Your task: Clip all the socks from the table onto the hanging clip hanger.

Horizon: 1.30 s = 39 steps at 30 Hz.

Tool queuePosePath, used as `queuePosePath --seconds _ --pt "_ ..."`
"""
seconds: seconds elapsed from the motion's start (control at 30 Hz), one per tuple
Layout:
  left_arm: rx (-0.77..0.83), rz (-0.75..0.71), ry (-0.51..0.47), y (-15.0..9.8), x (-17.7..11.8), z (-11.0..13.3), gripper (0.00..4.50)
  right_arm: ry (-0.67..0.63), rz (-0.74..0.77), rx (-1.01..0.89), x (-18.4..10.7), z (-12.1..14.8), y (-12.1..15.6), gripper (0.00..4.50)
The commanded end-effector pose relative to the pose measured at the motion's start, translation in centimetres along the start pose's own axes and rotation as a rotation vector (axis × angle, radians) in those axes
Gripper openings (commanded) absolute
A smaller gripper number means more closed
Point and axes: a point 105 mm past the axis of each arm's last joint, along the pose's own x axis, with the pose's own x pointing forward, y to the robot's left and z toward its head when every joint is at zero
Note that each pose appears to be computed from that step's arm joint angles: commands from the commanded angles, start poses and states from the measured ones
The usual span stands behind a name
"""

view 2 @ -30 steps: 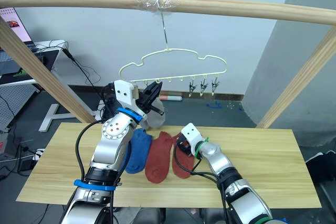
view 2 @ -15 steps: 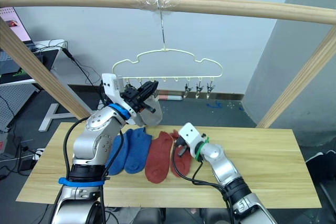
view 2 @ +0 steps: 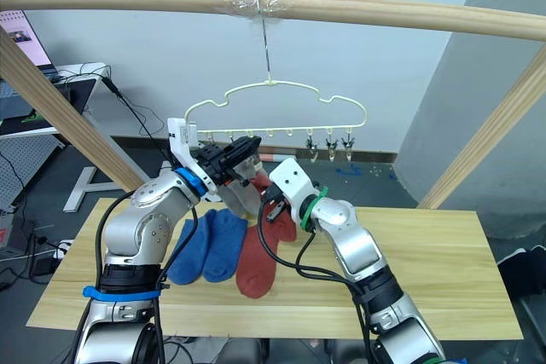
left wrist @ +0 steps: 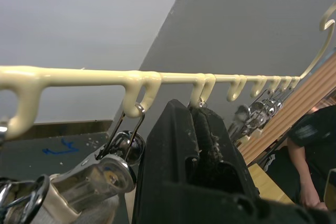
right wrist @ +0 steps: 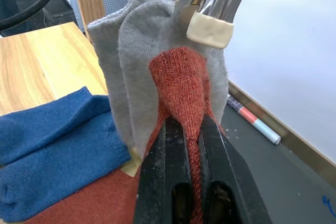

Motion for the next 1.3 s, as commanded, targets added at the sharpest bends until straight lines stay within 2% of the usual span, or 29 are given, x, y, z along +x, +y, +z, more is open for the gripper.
queuePosePath --seconds 0.03,0.4,0.67,0.77,0.87,0.97,1.13,1.3 --pt "0.040 -0.027 -0.050 -0.7 0.2 1.6 0.00 -0.064 0.006 0.008 0.3 1.9 0.3 0.02" --pt "0.041 -0.022 -0.035 -0.9 0.0 0.7 0.00 -0.119 -0.006 0.036 0.6 3.9 -0.3 0.02" --pt "0.055 -0.008 -0.029 -0.7 -0.2 0.5 0.00 -0.135 -0.014 0.052 0.7 4.4 -0.5 0.02" --pt "0.005 0.001 -0.027 -0.5 -0.4 0.2 0.00 -0.139 -0.012 0.053 0.7 4.5 -0.5 0.02" --pt "0.023 -0.002 -0.022 -0.6 -0.5 0.2 0.82 -0.140 -0.014 0.056 0.7 4.5 -0.5 0.00" --pt "0.026 -0.002 -0.017 -0.6 -0.5 0.2 1.90 -0.141 -0.013 0.057 0.7 4.5 -0.5 0.00" --pt "0.050 -0.002 0.000 -0.5 -0.7 0.0 3.46 -0.142 -0.012 0.059 0.7 4.5 -0.5 0.00" --pt "0.075 -0.026 0.022 -0.5 -1.6 0.0 3.46 -0.145 -0.012 0.058 0.7 4.5 -0.4 0.00"
